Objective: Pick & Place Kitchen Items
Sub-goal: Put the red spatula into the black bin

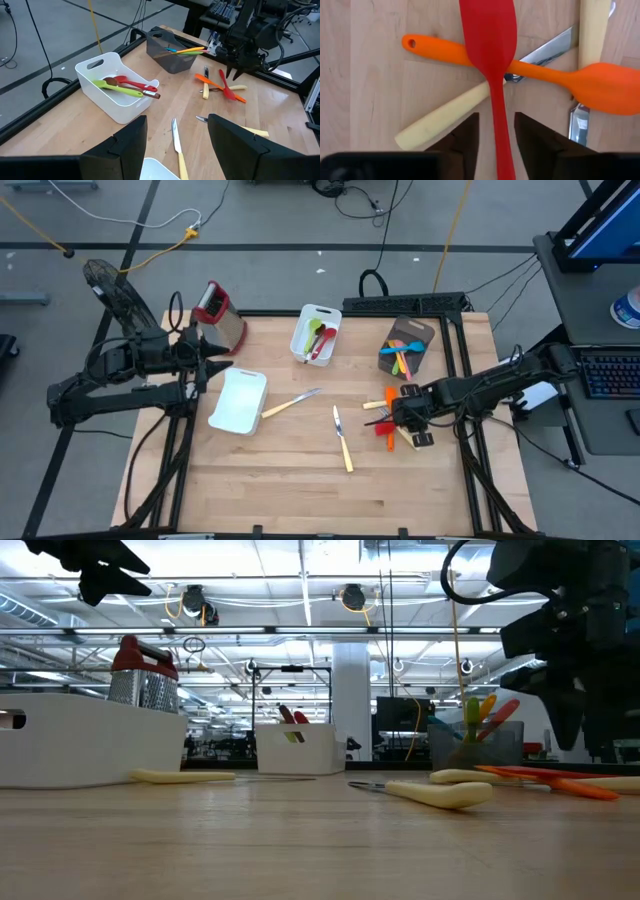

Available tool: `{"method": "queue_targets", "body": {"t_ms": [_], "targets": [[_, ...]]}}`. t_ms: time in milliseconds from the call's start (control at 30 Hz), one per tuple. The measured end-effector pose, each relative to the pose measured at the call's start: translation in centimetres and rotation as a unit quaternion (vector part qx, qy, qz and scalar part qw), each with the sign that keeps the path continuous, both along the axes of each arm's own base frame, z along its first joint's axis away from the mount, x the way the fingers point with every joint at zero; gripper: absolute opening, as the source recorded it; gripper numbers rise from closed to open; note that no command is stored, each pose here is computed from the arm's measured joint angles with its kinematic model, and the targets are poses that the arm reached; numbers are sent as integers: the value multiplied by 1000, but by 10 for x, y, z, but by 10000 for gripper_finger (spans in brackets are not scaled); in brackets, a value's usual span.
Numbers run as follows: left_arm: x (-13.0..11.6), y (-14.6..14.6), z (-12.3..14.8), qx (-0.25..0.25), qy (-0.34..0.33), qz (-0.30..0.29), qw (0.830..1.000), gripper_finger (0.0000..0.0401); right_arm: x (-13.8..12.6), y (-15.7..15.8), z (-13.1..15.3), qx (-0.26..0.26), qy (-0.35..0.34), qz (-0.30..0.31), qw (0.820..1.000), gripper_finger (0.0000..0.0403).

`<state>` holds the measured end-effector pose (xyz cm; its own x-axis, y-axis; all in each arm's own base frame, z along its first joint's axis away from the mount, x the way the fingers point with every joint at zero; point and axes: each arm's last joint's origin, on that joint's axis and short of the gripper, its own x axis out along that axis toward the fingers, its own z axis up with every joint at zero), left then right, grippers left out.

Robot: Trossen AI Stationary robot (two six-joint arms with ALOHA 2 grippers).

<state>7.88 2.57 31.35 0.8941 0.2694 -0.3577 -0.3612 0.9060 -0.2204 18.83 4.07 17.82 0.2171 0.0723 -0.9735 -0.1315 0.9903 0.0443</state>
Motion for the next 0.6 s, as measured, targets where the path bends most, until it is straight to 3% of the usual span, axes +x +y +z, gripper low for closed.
{"method": "queue_targets", "body": {"t_ms": [233,600], "targets": [[0,0,0,0,0,0,1000,216,0,0,0,-1,0,5,1000,159],[0,0,0,1,1,0,1000,216,-4,-1,-12,-1,-3,12,1000,138]]}}
